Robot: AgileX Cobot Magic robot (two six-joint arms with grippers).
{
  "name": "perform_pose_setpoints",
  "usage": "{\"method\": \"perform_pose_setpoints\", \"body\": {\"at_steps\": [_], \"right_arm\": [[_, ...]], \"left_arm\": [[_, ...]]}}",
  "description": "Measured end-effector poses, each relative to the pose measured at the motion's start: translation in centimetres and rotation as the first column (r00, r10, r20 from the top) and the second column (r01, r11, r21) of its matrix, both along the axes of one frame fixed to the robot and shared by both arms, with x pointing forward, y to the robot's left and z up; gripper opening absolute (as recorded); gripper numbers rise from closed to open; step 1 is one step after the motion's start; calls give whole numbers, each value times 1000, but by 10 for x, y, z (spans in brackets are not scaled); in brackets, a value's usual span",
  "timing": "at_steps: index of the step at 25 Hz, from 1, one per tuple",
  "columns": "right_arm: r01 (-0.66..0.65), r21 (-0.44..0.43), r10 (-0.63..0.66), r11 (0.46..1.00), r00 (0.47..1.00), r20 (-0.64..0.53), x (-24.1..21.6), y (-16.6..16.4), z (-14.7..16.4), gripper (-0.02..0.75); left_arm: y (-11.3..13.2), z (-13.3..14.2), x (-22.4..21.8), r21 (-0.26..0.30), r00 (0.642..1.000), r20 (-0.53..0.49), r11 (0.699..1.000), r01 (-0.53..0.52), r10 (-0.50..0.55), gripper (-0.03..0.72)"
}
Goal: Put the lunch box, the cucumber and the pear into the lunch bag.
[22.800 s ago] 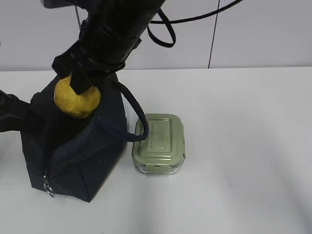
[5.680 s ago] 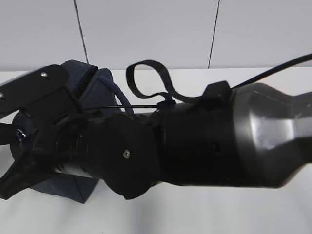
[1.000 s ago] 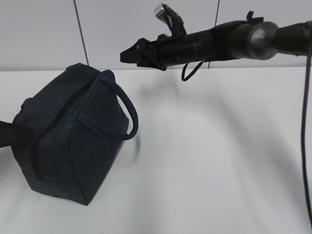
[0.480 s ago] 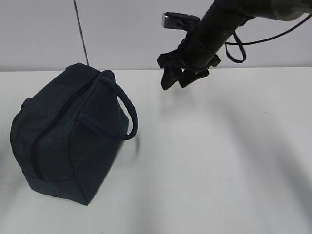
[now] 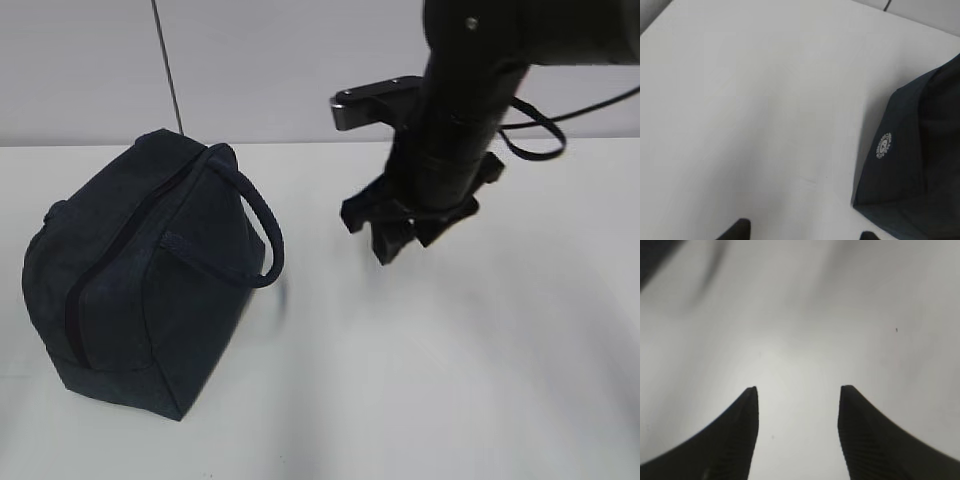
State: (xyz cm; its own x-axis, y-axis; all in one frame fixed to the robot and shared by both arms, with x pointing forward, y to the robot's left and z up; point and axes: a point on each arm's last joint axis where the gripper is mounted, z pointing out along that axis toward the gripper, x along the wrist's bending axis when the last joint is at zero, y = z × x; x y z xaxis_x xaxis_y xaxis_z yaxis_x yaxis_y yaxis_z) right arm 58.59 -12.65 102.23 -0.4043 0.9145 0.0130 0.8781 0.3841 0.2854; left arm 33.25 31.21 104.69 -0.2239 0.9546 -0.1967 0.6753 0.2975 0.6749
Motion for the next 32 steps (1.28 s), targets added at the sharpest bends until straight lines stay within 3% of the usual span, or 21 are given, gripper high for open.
{"method": "perform_pose_setpoints", "body": {"at_steps": [5, 10, 16, 18, 22, 27, 32], "right_arm": [[13, 24, -15, 1000, 996, 85, -77, -40, 11, 399], [-7, 91, -19, 996, 960, 278, -166, -86, 40, 397], [35, 224, -146, 974, 853, 501, -270, -143, 52, 392], [65, 201, -160, 977, 847, 507, -294, -159, 43, 392], [90, 207, -191, 974, 819, 541, -327, -179, 29, 392], [40, 246, -195, 968, 739, 645, -350, -191, 27, 391], [26, 228, -174, 973, 734, 656, -352, -192, 26, 391]], "left_arm": [[-11, 3, -8, -29, 998, 4, 997, 67, -67, 382], [-19, 7, -16, -4, 985, 26, 985, 171, -171, 382], [-25, 11, -31, 59, 956, 31, 955, 289, -291, 382], [-24, 12, -37, 99, 946, 25, 943, 319, -323, 382], [-22, 15, -50, 149, 935, 42, 928, 342, -351, 382], [-18, 18, -70, 214, 926, 124, 921, 325, -355, 382], [-14, 16, -92, 262, 910, 214, 918, 297, -355, 378]]}}
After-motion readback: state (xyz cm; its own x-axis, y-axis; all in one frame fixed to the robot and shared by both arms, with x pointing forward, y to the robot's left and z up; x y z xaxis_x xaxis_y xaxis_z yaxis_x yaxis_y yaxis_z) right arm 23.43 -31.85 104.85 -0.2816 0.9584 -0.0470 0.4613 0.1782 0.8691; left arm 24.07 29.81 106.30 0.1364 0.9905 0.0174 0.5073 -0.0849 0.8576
